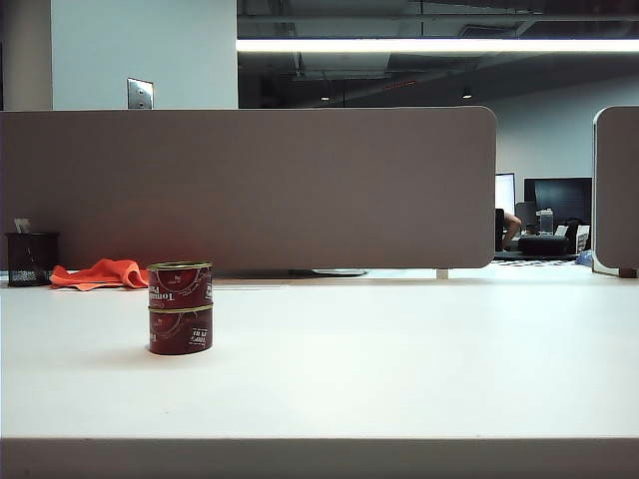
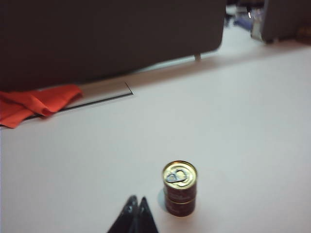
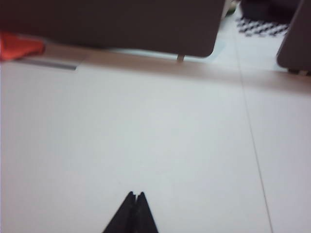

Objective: Stack a can of tomatoes on the right onto the can of tomatoes on the left.

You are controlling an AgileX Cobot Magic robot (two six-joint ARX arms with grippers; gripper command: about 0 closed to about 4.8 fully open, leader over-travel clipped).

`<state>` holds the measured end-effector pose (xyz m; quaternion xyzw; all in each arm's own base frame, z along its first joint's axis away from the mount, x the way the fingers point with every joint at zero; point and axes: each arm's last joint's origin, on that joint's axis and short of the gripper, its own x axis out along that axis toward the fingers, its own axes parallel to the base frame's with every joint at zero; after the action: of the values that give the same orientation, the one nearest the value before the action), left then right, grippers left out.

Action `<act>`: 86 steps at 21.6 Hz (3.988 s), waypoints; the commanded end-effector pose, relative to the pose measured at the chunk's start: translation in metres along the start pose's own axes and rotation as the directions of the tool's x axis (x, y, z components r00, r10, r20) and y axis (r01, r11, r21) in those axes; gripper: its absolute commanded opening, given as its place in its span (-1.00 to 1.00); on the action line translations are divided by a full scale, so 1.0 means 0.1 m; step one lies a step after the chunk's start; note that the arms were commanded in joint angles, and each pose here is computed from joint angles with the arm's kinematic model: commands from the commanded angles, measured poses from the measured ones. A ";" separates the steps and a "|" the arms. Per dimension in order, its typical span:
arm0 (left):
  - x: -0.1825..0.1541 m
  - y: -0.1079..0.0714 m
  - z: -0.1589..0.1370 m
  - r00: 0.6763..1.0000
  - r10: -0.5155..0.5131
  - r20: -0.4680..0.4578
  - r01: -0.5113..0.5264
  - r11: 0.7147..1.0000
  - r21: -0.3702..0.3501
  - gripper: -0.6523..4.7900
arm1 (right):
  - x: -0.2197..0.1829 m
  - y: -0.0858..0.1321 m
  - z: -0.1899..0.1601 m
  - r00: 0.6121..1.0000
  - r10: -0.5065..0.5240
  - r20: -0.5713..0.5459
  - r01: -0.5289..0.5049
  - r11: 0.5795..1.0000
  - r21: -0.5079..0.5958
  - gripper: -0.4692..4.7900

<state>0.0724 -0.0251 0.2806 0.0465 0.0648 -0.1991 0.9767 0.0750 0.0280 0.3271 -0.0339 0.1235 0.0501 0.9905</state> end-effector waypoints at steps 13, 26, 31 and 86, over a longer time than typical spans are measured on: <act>0.43 0.00 -0.97 0.993 0.118 -0.010 -0.118 0.988 -0.098 -0.78 | 0.51 0.15 -1.35 0.985 0.042 0.170 -0.043 0.999 0.003 -0.84; 0.41 0.00 -0.98 0.991 0.130 0.017 -0.129 0.989 -0.067 -0.78 | 0.58 0.21 -1.51 0.977 0.156 0.147 -0.144 0.986 -0.088 -0.84; 0.38 0.00 -1.08 0.987 0.159 0.033 -0.156 0.985 -0.076 -0.78 | 0.61 0.21 -1.59 0.977 0.156 0.143 -0.144 0.986 -0.089 -0.84; 0.38 -0.01 -1.24 0.985 0.171 0.004 -0.170 0.982 -0.077 -0.78 | 0.60 -0.07 -1.56 0.969 -0.119 0.218 0.121 0.993 0.002 -0.84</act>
<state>0.0930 -0.0261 0.1502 0.0147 0.0715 -0.1115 0.9911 0.0956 0.0149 0.1617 -0.0429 0.0182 -0.0014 0.9989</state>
